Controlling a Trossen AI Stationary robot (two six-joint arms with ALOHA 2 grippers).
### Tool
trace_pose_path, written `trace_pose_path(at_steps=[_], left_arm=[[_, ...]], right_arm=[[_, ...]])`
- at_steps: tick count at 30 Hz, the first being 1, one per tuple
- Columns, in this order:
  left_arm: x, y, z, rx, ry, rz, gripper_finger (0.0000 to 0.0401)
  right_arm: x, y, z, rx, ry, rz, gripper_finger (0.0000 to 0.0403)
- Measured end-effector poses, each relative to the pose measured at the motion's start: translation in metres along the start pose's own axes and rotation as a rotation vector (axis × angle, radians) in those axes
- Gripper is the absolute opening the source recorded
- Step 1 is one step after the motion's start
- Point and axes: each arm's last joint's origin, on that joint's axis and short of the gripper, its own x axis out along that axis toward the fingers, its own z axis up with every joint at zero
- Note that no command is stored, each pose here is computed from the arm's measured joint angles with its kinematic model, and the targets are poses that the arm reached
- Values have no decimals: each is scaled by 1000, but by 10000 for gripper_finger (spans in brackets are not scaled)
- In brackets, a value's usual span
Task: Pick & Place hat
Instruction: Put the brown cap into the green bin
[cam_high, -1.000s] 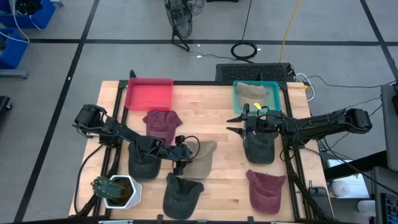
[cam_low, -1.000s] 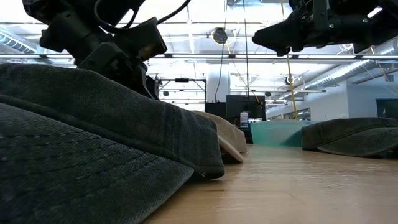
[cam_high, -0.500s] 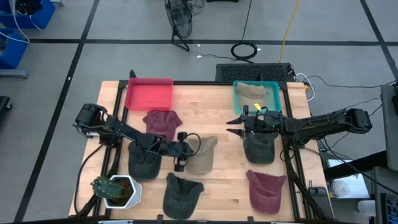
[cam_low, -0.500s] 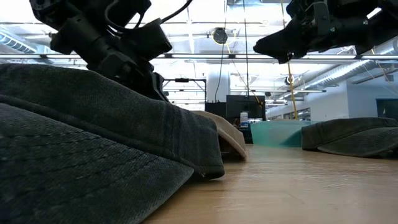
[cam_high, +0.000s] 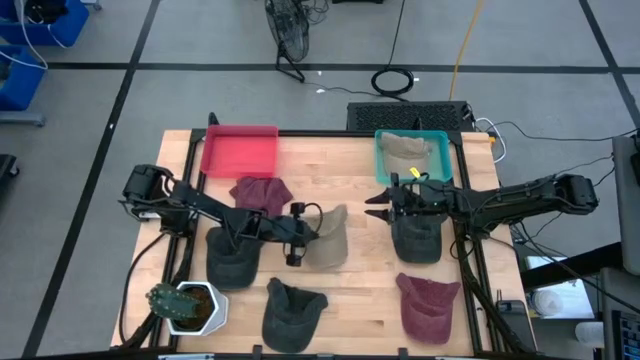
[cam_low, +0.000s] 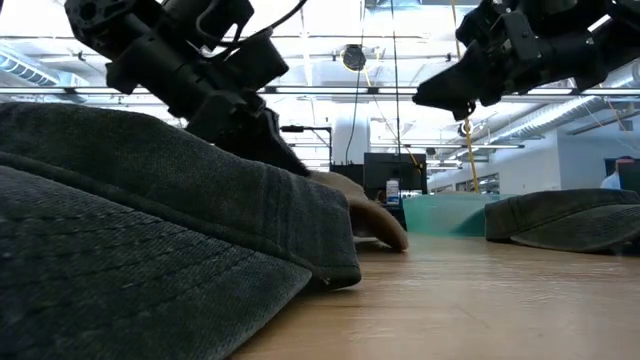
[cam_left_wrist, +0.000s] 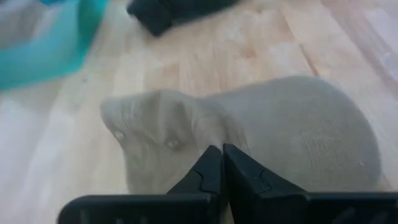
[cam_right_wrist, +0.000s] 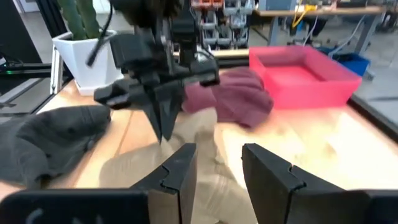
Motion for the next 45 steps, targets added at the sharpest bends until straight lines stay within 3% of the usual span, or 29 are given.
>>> trace_pose_path(at_steps=[8, 12, 17, 28, 34, 39, 45], left_arm=[[2, 14, 3, 58, -45, 45, 21], [4, 23, 2, 87, -40, 72, 7], [4, 39, 8, 57, -121, 128, 17], [9, 59, 4, 54, -164, 121, 14], [21, 60, 2, 60, -254, 107, 9], [37, 63, -11, 94, -211, 130, 8], [54, 73, -10, -4, -189, 209, 27]], right_arm=[[0, 0, -6, 94, 65, -2, 114], [0, 0, -10, 130, 100, -7, 114], [-1, 2, -14, 165, 140, -4, 114], [-2, 19, -16, 152, 164, 71, 114], [-1, 22, -17, 138, 158, 20, 114], [-1, 22, -17, 137, 159, 18, 114], [-1, 22, -17, 134, 160, 18, 114]])
